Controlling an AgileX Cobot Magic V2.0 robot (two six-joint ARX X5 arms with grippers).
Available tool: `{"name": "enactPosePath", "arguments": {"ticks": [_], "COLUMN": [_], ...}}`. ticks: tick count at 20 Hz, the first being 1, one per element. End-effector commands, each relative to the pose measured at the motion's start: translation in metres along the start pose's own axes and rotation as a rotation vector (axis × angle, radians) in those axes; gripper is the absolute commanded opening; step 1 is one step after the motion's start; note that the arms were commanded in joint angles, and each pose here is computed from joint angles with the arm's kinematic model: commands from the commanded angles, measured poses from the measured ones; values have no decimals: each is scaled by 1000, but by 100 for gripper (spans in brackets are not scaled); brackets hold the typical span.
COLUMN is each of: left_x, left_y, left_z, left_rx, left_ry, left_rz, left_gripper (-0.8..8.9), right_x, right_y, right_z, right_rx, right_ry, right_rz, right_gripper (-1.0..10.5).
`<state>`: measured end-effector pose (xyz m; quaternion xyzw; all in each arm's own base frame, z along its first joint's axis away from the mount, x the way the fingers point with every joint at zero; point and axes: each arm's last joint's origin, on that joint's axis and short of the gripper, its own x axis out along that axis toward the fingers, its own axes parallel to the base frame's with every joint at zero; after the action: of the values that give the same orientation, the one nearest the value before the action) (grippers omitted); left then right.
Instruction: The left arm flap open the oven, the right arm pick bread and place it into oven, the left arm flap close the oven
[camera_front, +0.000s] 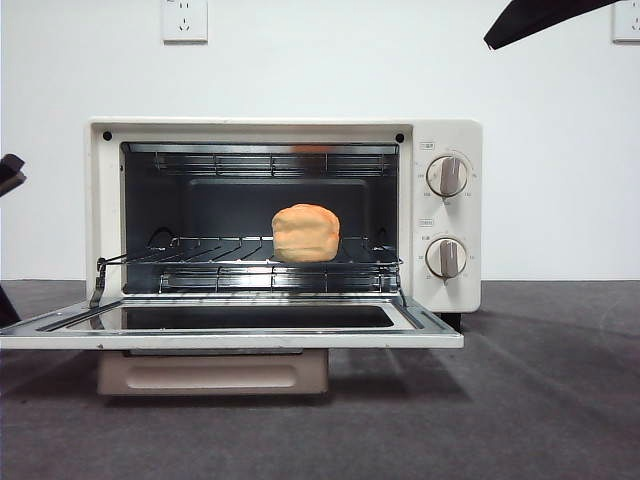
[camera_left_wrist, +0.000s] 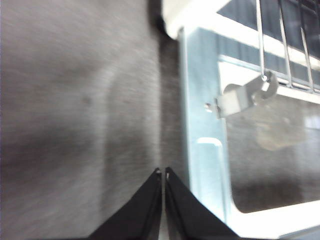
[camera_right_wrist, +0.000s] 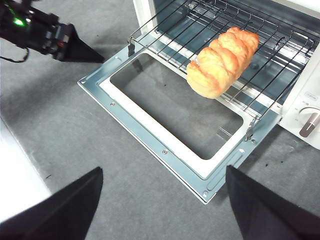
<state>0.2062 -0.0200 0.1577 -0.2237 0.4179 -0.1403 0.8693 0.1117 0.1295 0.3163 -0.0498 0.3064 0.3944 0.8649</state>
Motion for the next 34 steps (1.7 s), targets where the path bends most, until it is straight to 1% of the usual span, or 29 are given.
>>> {"name": "enactPosePath", "arguments": {"ticks": [1, 6, 9, 14, 17, 21, 25, 29, 32, 34], "left_x": [8, 18, 19, 18, 16, 13, 11, 4, -5, -9], "left_y": [2, 8, 8, 6, 6, 6, 4, 3, 5, 5], "left_z": [0, -4, -4, -2, 3, 11, 21, 37, 50, 54], "left_rx": [11, 3, 4, 0, -28, -42, -50, -42, -35, -28], "left_ry": [24, 81, 88, 97, 67, 25, -51, -191, -320, -365], "left_rz": [-56, -62, -93, -209, -264, -338, -373, -414, -426, -433], "left_gripper": [15, 15, 15, 15, 15, 15, 15, 16, 15, 16], "right_x": [-1, -1, -1, -1, -1, -1, -1, -1, -1, -1], "right_y": [2, 2, 2, 2, 2, 2, 2, 2, 2, 2], "right_z": [2, 2, 2, 2, 2, 2, 2, 2, 2, 2], "right_rx": [-14, -14, -14, -14, -14, -14, -9, -2, 4, 9], "right_ry": [-9, -10, -10, -10, -10, -10, -10, -10, -10, -10], "right_rz": [12, 12, 11, 11, 11, 11, 11, 11, 11, 9], "right_gripper": [389, 389, 388, 388, 388, 388, 389, 389, 388, 388]}}
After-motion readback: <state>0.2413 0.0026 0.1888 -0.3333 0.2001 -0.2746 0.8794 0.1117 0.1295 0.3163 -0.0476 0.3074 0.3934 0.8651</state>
